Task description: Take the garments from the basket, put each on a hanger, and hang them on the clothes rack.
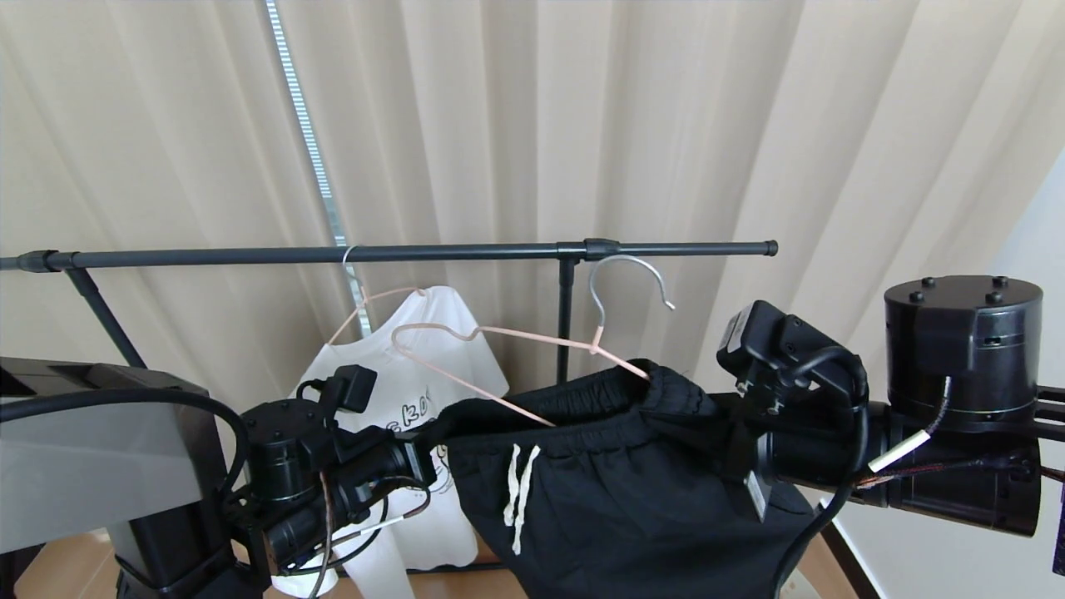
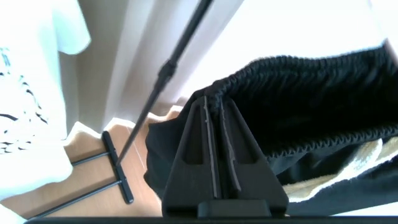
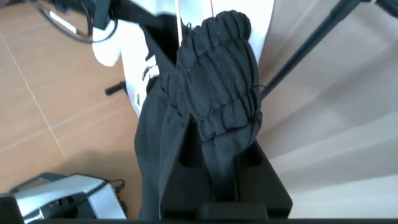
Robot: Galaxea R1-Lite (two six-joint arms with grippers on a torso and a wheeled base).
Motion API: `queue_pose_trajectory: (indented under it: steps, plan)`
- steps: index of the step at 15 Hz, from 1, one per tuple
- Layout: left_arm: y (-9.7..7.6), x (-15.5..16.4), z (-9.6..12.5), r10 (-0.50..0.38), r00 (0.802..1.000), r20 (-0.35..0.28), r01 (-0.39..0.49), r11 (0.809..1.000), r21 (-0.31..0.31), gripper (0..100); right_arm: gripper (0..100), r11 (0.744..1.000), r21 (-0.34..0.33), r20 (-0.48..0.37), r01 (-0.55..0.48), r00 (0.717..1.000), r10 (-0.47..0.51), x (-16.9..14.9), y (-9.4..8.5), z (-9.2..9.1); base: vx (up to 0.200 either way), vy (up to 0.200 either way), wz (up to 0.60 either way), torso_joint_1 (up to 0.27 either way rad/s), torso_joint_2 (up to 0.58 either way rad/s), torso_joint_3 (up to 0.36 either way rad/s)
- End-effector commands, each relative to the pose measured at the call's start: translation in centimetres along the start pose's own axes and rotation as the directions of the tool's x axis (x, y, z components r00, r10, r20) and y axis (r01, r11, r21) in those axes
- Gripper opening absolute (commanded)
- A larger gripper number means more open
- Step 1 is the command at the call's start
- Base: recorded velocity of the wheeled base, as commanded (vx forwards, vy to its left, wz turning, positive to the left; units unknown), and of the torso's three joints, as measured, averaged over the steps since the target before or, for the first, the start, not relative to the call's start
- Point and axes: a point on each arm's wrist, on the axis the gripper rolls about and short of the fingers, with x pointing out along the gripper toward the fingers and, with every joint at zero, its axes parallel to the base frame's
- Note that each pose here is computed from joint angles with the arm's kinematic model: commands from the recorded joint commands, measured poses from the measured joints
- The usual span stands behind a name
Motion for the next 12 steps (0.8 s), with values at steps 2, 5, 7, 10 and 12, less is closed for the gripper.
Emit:
queue_pose_trajectory:
  steps: [2, 5, 7, 10, 12]
  plan:
    - [0.5, -0.1, 0.4, 0.017, 1.0, 0.014, -0.017, 1.0, 0.011, 0, 0, 0.999, -0.042, -0.051, 0.016, 0.999, -0.018, 0.4, -0.7, -1.2, 0.0, 0.0, 0.0, 0.0, 0.0, 0.0]
    - [0.7, -0.1, 0.6, 0.021, 1.0, 0.023, -0.021, 1.0, 0.011, 0, 0, 0.994, -0.105, -0.085, 0.022, 0.996, -0.031, 0.4, -1.1, -2.1, 0.0, 0.0, 0.0, 0.0, 0.0, 0.0]
    - [1.0, -0.1, 0.7, 0.029, 0.999, 0.027, -0.03, 1.0, 0.009, 0, 0, 0.988, -0.146, -0.107, 0.043, 0.993, -0.059, 0.1, -1.8, -2.8, 0.0, 0.0, 0.0, 0.0, 0.0, 0.0]
    - [1.4, -0.1, 0.7, 0.042, 0.999, 0.028, -0.042, 0.999, 0.017, 0, 0, 0.976, -0.214, -0.135, 0.049, 0.988, -0.079, -0.2, -2.3, -3.7, 0.0, 0.0, 0.0, 0.0, 0.0, 0.0]
    - [1.8, -0.1, 0.9, 0.052, 0.998, 0.039, -0.053, 0.998, 0.018, 0, 0, 0.97, -0.236, -0.141, 0.048, 0.987, -0.083, -0.4, -2.4, -3.9, 0.0, 0.0, 0.0, 0.0, 0.0, 0.0]
